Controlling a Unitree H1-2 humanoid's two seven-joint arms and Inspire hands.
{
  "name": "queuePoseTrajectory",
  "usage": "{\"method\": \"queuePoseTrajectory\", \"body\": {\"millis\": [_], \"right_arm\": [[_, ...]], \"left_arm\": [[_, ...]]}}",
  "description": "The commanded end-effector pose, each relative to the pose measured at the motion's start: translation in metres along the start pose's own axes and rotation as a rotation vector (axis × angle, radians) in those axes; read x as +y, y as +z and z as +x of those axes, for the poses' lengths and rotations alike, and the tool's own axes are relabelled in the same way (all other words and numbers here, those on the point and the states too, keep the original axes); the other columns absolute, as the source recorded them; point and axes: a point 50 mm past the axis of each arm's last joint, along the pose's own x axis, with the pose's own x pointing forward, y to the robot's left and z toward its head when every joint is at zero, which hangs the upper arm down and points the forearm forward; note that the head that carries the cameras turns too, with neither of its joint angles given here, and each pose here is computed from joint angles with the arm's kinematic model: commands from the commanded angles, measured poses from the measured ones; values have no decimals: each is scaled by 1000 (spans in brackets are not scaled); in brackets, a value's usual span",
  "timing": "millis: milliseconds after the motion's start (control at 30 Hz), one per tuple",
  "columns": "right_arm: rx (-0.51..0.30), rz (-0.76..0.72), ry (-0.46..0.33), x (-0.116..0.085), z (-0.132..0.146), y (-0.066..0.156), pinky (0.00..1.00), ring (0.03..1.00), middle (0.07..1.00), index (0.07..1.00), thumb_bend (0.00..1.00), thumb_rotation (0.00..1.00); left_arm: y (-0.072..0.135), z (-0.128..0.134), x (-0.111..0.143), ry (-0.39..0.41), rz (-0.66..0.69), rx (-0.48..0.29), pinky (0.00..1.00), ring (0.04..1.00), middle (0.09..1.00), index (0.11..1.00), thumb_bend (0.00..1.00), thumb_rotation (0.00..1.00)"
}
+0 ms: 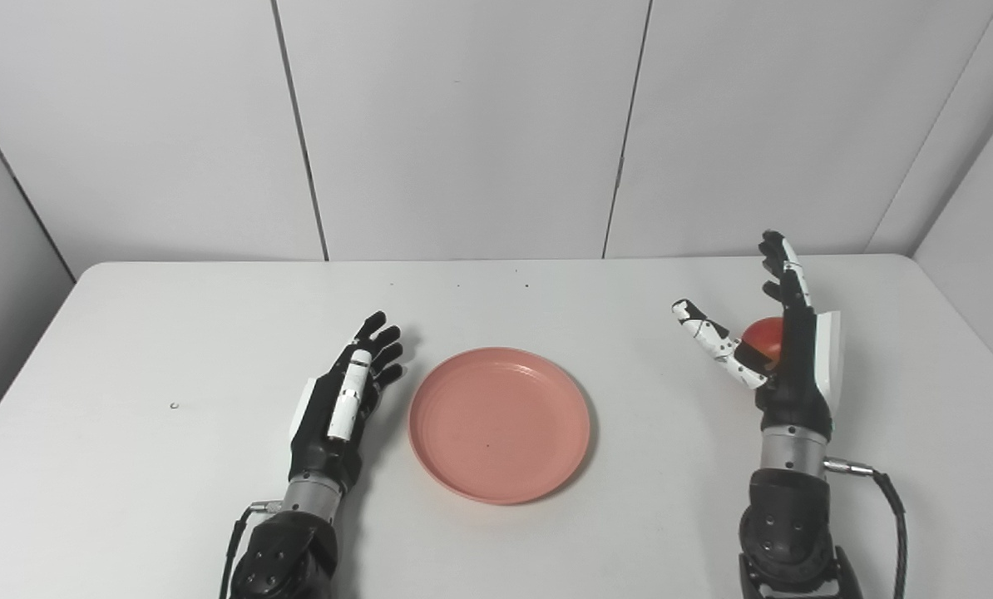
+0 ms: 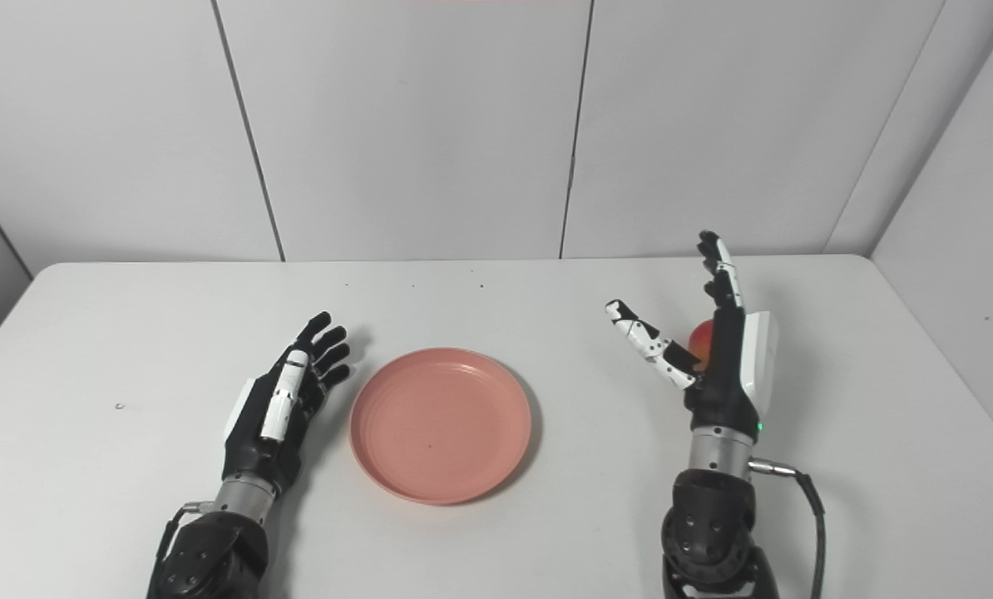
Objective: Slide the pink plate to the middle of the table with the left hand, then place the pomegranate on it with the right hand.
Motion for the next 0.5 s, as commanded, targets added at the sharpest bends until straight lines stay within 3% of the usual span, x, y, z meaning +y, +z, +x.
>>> {"method": "queuePoseTrajectory", "body": {"millis": [0,333,467], "right_arm": [[-54,-35,-50,-14,21,14,827,879,883,882,666,430],[15,-104,-95,-41,36,6,808,876,888,885,688,387],[71,-161,-118,-52,42,-2,792,878,905,898,716,430]], "left_arm": [[7,7,-6,-19,-2,-28,870,890,885,874,309,834],[7,6,-8,-26,18,-15,868,892,887,875,304,915],[7,5,-8,-31,23,-13,869,893,888,879,302,926]]}}
